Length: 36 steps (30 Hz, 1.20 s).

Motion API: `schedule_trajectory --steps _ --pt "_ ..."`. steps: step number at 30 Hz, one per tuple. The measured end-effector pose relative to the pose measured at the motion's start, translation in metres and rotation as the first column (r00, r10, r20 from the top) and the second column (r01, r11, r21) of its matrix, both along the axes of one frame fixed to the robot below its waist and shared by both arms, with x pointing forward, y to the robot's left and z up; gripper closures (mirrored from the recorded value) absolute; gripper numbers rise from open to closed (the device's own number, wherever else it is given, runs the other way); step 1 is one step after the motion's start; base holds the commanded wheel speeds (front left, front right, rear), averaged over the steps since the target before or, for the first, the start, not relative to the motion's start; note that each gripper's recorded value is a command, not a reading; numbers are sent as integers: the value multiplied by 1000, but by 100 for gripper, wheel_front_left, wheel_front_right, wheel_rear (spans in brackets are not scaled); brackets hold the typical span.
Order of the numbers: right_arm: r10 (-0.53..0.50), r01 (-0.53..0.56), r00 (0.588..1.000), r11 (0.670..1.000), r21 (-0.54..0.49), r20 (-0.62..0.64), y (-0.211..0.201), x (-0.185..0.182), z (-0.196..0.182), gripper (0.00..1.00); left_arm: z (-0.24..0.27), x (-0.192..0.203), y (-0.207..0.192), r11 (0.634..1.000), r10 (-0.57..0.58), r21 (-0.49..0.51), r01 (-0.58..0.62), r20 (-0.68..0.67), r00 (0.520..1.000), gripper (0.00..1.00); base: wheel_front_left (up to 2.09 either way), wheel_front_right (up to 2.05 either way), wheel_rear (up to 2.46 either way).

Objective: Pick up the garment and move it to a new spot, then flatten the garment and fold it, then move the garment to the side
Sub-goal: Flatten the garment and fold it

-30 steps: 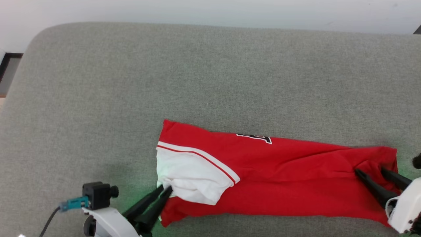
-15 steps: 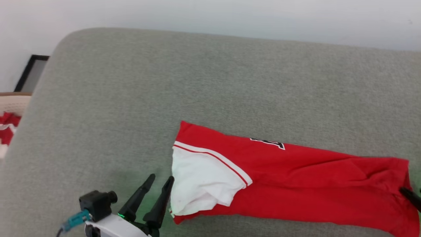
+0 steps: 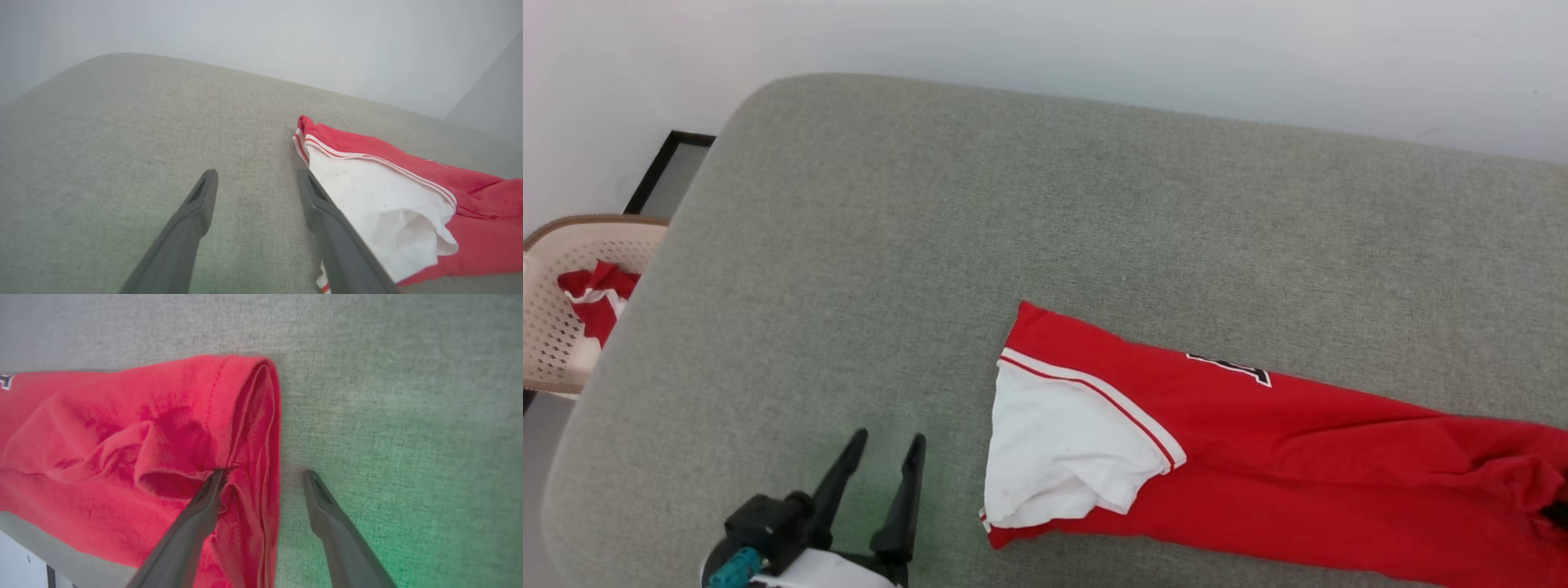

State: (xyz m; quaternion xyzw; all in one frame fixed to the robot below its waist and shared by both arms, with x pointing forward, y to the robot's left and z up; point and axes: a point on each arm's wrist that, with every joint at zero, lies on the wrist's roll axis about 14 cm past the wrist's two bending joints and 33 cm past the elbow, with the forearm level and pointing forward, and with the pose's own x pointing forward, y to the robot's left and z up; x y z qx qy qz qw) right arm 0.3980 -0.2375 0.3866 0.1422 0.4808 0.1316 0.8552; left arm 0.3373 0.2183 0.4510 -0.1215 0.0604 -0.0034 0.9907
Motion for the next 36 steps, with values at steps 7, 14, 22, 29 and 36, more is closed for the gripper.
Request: schedule_trajectory --steps 7,14,22,29,36 --pt "25 -26 999 999 -43 -42 11 10 -16 0 15 7 13 988 51 144 -59 58 997 0 0 0 0" --pt "-28 29 999 999 -42 25 11 26 -14 100 12 8 15 985 69 153 -76 55 996 0 0 0 0" --pt "-154 164 969 986 -38 195 -35 40 22 100 17 20 10 985 56 159 -68 79 995 0 0 0 0" --pt "-354 404 890 905 -136 288 -146 21 55 100 15 30 -4 988 9 150 -21 79 997 0 0 0 0" --pt "-352 403 887 906 -131 299 -151 14 64 100 11 34 -10 990 -8 141 -2 70 998 0 0 0 0"
